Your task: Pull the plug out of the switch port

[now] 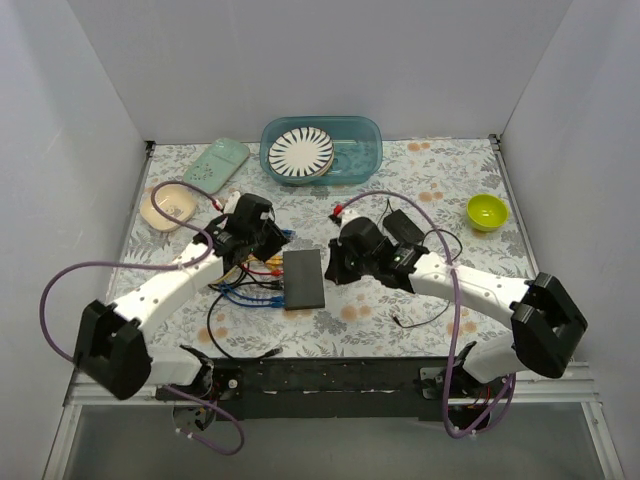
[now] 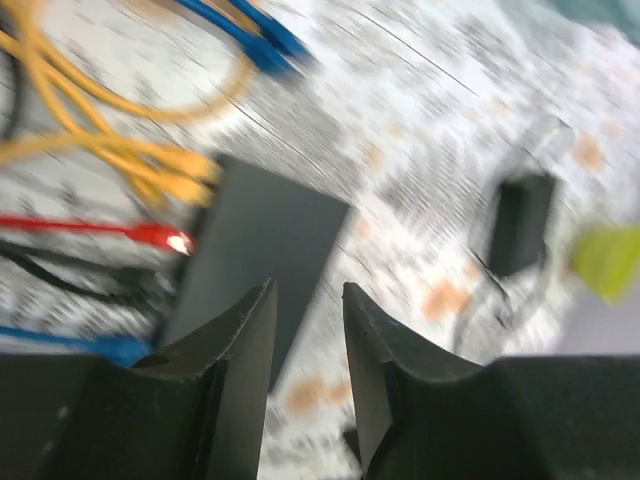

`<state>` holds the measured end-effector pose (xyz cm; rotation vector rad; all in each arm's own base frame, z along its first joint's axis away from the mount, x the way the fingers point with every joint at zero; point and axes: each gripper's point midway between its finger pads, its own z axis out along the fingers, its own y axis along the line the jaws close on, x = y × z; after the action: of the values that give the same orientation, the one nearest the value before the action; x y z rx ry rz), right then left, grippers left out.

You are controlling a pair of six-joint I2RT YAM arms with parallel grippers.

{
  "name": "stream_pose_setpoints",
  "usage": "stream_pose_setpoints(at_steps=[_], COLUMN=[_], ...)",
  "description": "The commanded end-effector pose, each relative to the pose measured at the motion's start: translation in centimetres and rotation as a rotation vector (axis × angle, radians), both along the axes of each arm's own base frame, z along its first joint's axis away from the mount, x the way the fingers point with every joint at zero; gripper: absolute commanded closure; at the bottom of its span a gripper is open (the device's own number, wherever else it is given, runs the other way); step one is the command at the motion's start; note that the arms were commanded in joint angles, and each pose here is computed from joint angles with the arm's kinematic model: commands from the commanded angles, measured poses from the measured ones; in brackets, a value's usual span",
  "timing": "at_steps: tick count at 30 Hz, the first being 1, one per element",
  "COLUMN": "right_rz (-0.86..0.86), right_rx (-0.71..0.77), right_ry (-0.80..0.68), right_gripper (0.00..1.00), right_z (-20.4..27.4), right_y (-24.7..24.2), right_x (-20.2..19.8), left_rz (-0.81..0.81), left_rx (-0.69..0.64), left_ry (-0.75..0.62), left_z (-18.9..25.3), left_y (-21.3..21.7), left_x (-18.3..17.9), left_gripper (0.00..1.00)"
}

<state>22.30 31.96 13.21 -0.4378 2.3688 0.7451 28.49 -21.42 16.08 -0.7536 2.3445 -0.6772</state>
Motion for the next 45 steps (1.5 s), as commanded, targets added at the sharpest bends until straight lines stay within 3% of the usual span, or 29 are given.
stream_pose_setpoints(at_steps=[1, 6, 10, 15, 20, 30, 37, 45], right_rz=[0.167, 0.271, 0.237, 0.153, 0.067, -0.115, -0.129, -0.114], right_rx=[-0.034, -0.056, -0.091, -0.137, -0.16, -0.089, -0.083, -0.088], right_ry=[0.138, 0.15, 0.181, 0.204, 0.264, 0.266, 0.302, 0.232], right_gripper=[0.99, 0.99, 0.99, 0.99, 0.99, 0.99, 0.99, 0.99], right_z=[-4.4, -5.8, -7.8, -9.8, -11.6, -10.7, -10.5, -8.9], right_y=[1.2, 3.6, 3.5, 3.9, 3.0, -0.5, -1.3, 0.2], right_x=[-6.3, -9.2, -9.0, -7.5, -6.1, 2.2, 7.2, 12.3], left_rz=[0.079, 0.077, 0.039, 0.019, -0.067, -0.247, -0.377, -0.333], left_rx=[0.216, 0.292, 0.332, 0.369, 0.312, 0.043, 0.016, -0.009], left_ry=[0.123, 0.162, 0.238, 0.314, 0.413, 0.404, 0.421, 0.437], left_z=[-5.5, -8.0, -10.7, -13.6, -16.1, -13.4, -12.0, -11.3], left_y=[4.5, 4.5, 4.1, 4.9, 4.1, -1.8, -8.4, -8.5], left_x=[2.9, 7.3, 7.8, 6.3, 2.9, -2.0, -5.4, -7.2], left_gripper=[0.7, 0.74, 0.77, 0.79, 0.88, 0.93, 0.93, 0.92])
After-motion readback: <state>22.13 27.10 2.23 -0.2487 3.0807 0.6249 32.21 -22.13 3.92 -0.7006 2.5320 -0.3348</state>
